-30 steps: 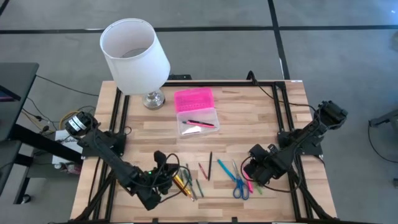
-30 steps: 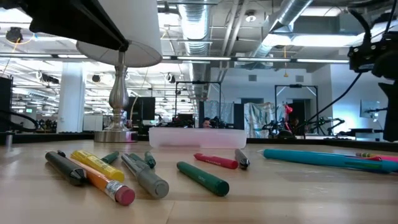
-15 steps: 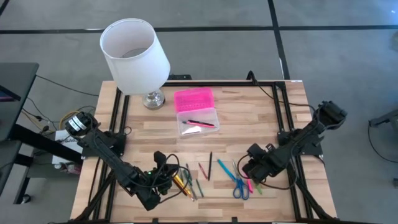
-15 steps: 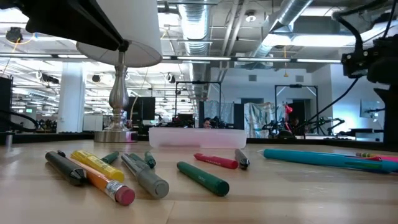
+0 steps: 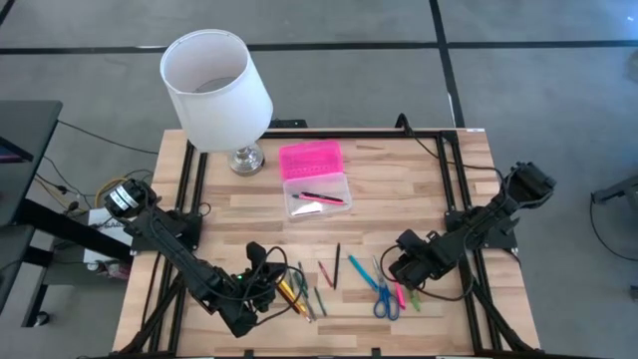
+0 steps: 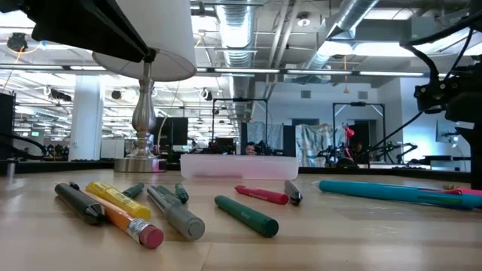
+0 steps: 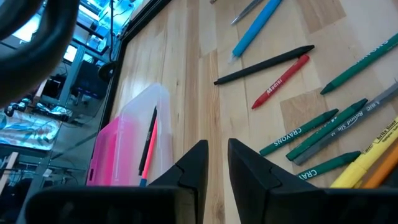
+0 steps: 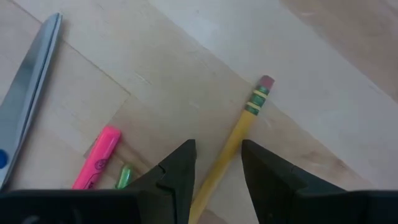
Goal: Pick & place school supplies into a supply box
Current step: Put the orange pencil into the pink supply box
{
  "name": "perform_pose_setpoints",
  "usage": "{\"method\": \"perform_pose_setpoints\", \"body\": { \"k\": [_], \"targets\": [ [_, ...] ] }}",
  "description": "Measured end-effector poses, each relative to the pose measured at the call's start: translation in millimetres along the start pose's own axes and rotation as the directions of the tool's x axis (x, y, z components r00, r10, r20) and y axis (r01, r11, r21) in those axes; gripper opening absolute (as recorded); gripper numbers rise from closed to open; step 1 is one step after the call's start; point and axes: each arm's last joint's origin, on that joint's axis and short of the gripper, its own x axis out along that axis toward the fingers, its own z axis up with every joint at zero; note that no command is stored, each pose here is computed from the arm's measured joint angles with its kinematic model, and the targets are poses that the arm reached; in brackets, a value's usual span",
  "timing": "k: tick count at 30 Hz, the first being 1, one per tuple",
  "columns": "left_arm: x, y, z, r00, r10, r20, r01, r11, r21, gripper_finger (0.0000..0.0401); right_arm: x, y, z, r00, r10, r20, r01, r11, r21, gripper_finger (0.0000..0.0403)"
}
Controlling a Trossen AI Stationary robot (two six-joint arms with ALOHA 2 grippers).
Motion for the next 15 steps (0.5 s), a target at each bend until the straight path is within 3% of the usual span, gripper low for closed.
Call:
{"method": "perform_pose_setpoints", "body": {
  "k": [15],
  "targets": [
    [0.0,0.0,-0.1,1.0,-0.001,-0.001,0.001,1.0,0.001,0.0056,0.0,-2.8,-4.4,0.995,-0.023,-0.102,0.026,0.999,0.031,0.0093]
  ]
}}
